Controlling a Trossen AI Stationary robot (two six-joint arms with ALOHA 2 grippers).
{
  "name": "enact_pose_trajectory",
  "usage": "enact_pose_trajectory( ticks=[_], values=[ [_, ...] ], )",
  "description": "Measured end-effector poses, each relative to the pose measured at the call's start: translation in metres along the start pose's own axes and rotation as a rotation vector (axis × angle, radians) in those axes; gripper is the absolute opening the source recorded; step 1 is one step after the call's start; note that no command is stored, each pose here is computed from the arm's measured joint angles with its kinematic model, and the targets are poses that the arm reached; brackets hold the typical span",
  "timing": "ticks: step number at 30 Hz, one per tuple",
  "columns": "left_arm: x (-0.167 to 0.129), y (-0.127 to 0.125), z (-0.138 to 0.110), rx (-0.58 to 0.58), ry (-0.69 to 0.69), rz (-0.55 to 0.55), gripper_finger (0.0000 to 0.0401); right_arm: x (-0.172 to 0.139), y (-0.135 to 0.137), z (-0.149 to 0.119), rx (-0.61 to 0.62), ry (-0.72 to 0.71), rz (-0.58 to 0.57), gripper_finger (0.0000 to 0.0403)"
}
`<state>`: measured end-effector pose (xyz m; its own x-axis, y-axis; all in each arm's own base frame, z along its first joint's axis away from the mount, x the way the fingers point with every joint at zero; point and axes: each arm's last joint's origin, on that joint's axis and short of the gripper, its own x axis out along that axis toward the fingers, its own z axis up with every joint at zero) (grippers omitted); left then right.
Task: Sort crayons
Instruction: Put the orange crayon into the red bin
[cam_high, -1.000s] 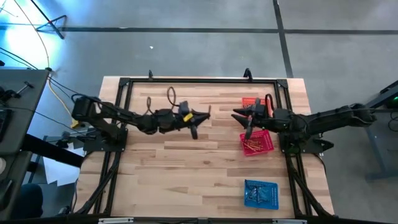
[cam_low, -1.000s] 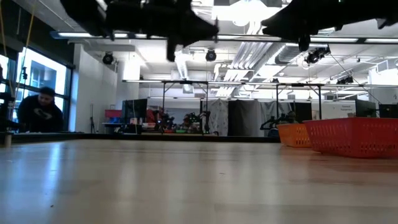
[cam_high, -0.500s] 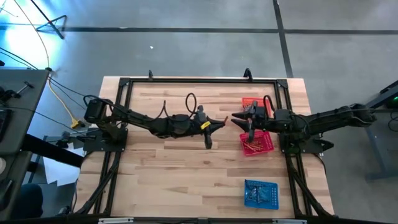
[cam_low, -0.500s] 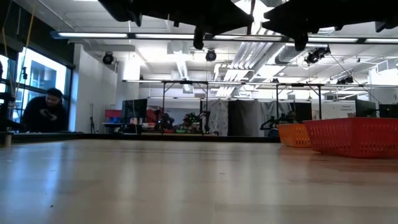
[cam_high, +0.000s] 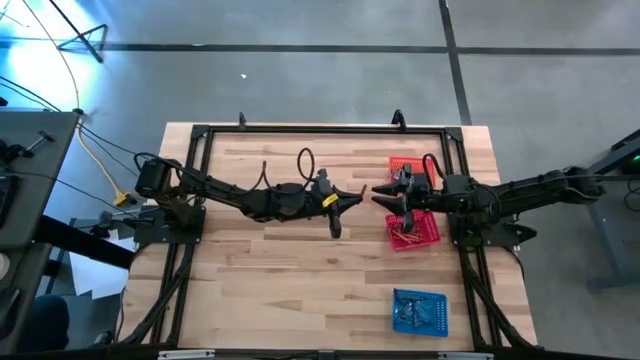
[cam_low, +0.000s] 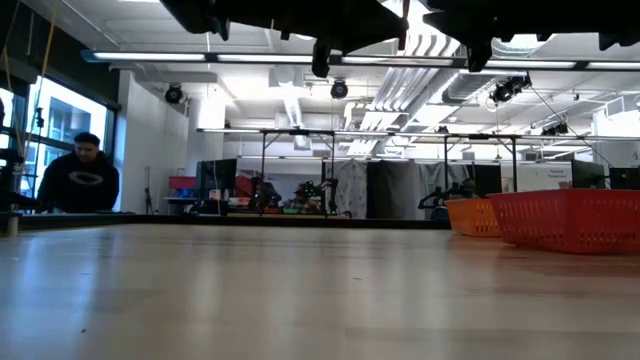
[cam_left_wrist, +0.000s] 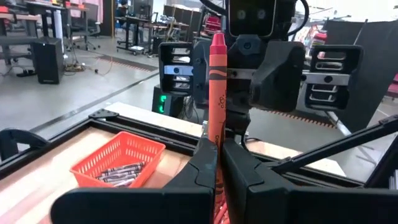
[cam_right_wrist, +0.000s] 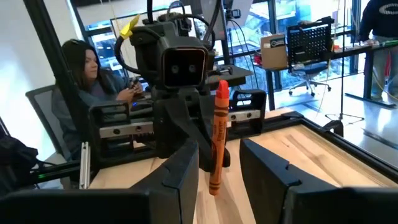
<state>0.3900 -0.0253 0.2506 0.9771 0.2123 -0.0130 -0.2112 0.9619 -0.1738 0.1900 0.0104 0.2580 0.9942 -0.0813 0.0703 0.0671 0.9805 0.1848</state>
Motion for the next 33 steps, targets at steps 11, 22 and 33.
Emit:
enact_pose_trajectory(
  ticks=[11,22,33],
  values=[
    [0.014,-0.003,-0.002,0.018,-0.027,0.047,0.0000,0.000,0.000,0.001,0.002,-0.014,0.002,0.0113],
    [0.029,-0.008,0.001,0.048,0.004,0.045,0.0000,0.000,0.000,0.001,0.001,-0.013,0.003,0.0113],
    [0.028,-0.011,0.000,0.067,0.009,0.034,0.0000,0.000,0.000,0.000,-0.030,0.002,-0.003,0.0113]
  ],
)
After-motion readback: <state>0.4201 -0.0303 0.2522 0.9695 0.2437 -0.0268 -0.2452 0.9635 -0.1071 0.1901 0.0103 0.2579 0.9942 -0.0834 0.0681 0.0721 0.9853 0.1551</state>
